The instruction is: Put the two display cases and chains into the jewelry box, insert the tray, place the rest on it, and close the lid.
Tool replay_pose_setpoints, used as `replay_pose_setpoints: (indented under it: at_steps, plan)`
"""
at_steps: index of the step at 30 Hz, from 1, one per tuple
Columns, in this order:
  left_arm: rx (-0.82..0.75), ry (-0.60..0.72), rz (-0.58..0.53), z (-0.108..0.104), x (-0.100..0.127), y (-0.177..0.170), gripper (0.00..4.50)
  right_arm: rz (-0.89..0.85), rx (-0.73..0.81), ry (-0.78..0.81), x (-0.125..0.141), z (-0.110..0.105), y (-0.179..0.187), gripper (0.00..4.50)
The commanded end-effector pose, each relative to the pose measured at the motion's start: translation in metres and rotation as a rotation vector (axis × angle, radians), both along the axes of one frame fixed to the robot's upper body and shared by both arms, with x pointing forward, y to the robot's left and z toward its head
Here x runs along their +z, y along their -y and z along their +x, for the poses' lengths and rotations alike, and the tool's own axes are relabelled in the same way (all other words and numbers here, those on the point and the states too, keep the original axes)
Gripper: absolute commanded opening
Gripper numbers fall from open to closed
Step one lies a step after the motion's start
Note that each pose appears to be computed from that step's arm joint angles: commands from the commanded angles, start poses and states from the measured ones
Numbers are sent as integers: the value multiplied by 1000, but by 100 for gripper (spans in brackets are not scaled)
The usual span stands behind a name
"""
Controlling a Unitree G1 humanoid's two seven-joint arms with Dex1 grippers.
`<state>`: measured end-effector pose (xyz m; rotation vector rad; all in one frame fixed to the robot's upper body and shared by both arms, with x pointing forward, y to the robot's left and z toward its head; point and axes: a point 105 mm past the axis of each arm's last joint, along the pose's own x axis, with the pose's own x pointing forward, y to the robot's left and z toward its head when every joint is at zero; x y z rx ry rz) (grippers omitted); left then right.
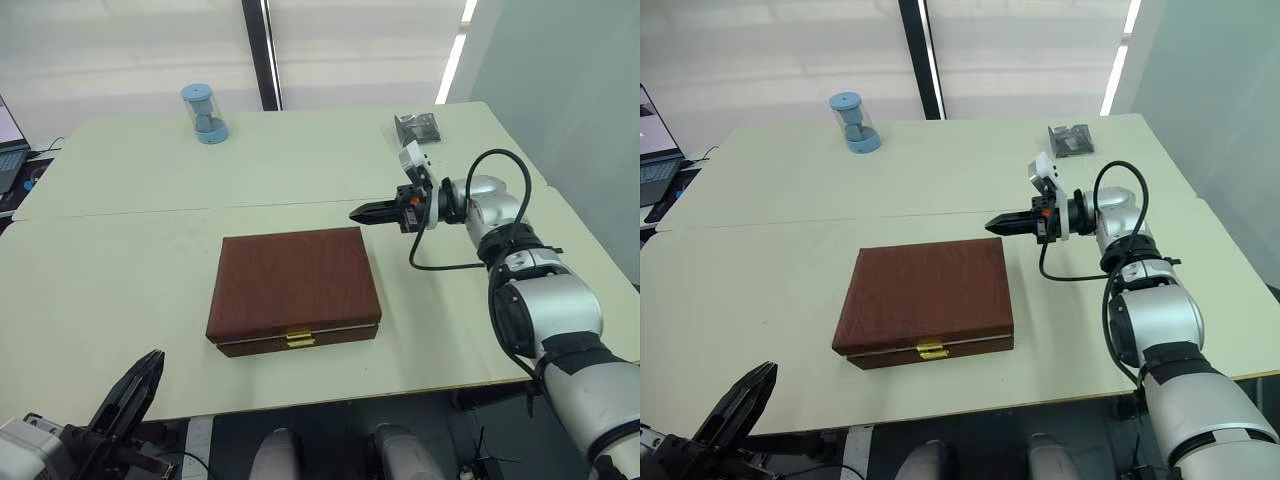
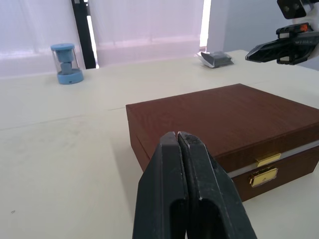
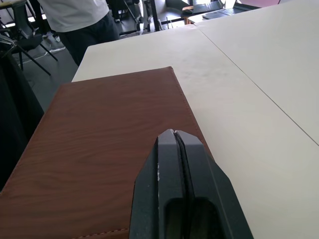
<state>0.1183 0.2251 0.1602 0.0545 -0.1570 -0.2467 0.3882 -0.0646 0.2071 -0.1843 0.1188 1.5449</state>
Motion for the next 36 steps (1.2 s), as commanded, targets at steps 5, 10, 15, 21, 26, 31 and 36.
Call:
replay_pose_setpoints:
  at_steps: [5, 10, 15, 21, 26, 31, 36]
  plan:
    - [46, -62, -31, 7, -1, -9, 19, 70, -153, 114, 24, 16, 15, 18]
    - [92, -129, -65, 18, -9, -25, 154, 83, -332, 177, 19, 30, 40, 147]
    - [97, -167, -53, 39, -14, -46, 312, 126, -405, 189, 14, 27, 62, 296]
    - [79, -255, 0, 76, -14, -90, 449, 96, -470, 153, -15, -7, 97, 444]
    - [49, -263, 17, 102, -5, -113, 449, 34, -533, 115, -33, -40, 118, 444]
    - [14, -324, 83, 118, -16, -117, 449, -49, -623, 103, -53, -62, 145, 444]
    - [21, -337, 131, 128, -16, -127, 449, -116, -709, 99, -69, -71, 176, 444]
